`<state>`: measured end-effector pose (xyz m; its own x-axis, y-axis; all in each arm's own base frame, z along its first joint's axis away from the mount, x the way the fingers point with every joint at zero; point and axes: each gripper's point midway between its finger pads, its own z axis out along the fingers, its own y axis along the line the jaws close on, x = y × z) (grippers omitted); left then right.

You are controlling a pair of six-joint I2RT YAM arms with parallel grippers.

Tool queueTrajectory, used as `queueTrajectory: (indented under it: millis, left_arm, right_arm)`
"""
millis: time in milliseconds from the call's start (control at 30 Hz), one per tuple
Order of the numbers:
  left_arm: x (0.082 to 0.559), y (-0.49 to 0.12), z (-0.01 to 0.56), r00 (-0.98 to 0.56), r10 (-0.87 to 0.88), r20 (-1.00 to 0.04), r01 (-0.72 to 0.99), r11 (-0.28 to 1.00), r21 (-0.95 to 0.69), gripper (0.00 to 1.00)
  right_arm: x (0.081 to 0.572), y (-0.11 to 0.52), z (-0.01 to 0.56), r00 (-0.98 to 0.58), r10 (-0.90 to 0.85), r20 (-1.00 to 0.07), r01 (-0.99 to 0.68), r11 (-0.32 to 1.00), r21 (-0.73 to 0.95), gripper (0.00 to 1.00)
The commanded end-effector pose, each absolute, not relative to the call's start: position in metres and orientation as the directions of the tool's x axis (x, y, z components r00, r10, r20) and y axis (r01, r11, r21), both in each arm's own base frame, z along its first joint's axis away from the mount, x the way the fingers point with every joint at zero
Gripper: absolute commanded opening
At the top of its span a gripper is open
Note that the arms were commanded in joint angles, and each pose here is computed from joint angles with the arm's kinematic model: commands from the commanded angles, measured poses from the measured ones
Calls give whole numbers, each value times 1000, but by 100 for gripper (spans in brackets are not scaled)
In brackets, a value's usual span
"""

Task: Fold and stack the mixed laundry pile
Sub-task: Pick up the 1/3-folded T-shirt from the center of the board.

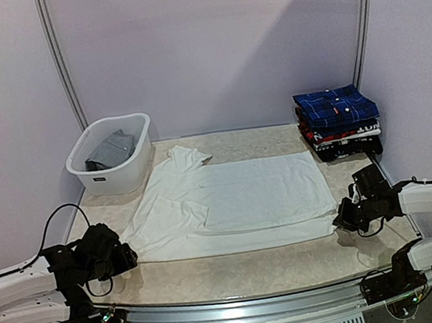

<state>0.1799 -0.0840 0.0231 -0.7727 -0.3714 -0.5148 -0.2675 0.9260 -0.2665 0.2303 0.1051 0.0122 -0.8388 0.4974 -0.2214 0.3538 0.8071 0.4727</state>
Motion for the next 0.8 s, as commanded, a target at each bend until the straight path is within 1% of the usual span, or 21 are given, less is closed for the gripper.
queueTrajectory:
  millis: [0, 100, 200, 233, 267, 400, 433, 567, 633, 700, 767]
  left_arm:
    - [178, -72, 10, -778, -361, -515, -303, 933, -196, 73]
    - [184, -80, 5, -782, -356, -512, -288, 934, -210, 67]
    - [191, -85, 3, -775, -347, -529, -268, 937, -222, 55]
    - [193, -86, 3, -770, -346, -536, -263, 938, -228, 48]
    - [197, -89, 3, -764, -346, -544, -253, 937, -241, 37]
    - [205, -93, 7, -750, -335, -571, -229, 941, -251, 4]
    - [207, -94, 11, -745, -333, -578, -225, 941, -252, 0]
    - [222, -103, 34, -733, -307, -608, -182, 949, -259, 0]
    - [228, -108, 51, -730, -289, -619, -157, 953, -261, 0]
    - [228, -108, 69, -725, -279, -630, -145, 956, -257, 0]
    - [222, -97, 80, -711, -299, -637, -173, 952, -254, 0]
  right_arm:
    - [203, 96, -10, -860, 489, -146, 401, 825, 399, 4]
    - [204, 96, -10, -860, 488, -149, 399, 825, 400, 4]
    - [204, 96, -10, -860, 488, -150, 398, 825, 400, 3]
    - [205, 96, -10, -860, 488, -149, 399, 825, 401, 2]
    - [205, 97, -10, -859, 489, -150, 398, 824, 403, 1]
    - [208, 100, -10, -860, 489, -145, 396, 819, 415, 0]
    - [210, 101, -9, -861, 488, -143, 394, 818, 420, 0]
    - [223, 110, 1, -876, 467, -120, 380, 822, 424, 0]
    - [237, 121, 21, -896, 427, -119, 336, 829, 447, 0]
    - [243, 119, 39, -901, 407, -148, 312, 847, 432, 0]
    - [240, 100, 53, -880, 427, -209, 337, 870, 359, 0]
